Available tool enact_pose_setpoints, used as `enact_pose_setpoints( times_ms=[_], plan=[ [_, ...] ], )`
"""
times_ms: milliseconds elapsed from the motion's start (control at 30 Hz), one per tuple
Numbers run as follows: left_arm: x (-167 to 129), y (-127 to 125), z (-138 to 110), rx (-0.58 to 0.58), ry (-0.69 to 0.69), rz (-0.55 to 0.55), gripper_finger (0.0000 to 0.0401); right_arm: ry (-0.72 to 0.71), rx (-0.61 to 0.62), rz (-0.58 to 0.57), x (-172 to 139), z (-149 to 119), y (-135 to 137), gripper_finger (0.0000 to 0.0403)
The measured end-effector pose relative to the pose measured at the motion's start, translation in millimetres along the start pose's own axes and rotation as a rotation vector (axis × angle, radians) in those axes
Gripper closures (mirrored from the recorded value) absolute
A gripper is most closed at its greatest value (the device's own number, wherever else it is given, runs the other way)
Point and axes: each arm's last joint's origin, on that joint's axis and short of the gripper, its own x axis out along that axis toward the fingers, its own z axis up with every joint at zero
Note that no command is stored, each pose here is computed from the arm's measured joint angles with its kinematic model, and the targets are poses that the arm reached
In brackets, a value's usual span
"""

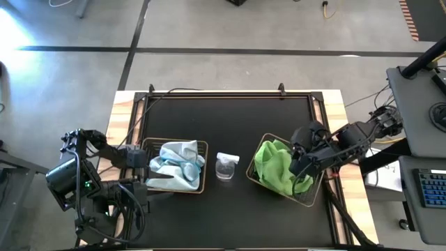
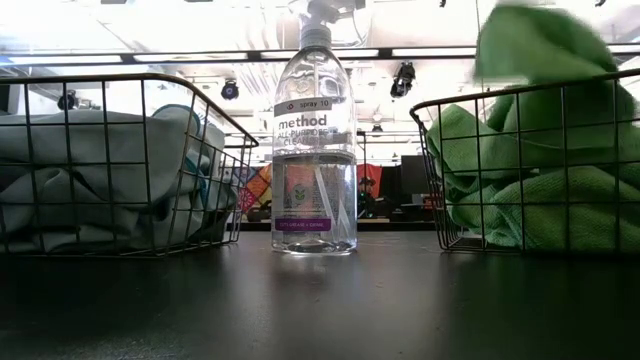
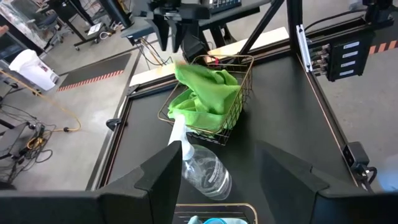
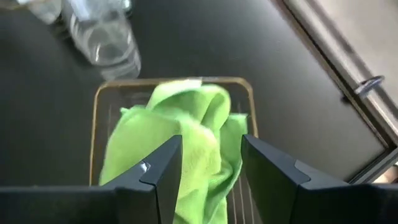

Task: Sort microfiber towel by color & place in baskets
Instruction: Put the green microfiber towel into the right wire basket, then return to Home Position

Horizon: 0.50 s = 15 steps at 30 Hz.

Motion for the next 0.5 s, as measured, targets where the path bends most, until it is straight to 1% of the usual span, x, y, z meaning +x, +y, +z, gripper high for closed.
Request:
enact_pose_setpoints(
  times_ms=[100,267,367,500],
  plan=[
    [-0.1,-0.1,0.0,-0.014,0.0,0.0,0.0216,0.057,-0.072,0.046,0.3,-1.6,1.7,0.0243],
    [-0.1,0.0,0.0,-0.019,0.0,0.0,0.0216,0.056,-0.059,0.043,0.4,-1.6,1.8,0.0243],
    [-0.1,-0.1,0.0,-0.019,0.0,0.0,0.0216,-0.011,-0.028,0.002,0.5,0.9,1.4,0.0243],
    [0.0,0.1,0.1,-0.019,-0.003,0.005,0.0216,-0.18,0.055,-0.05,0.5,9.2,4.5,0.0243]
  ],
)
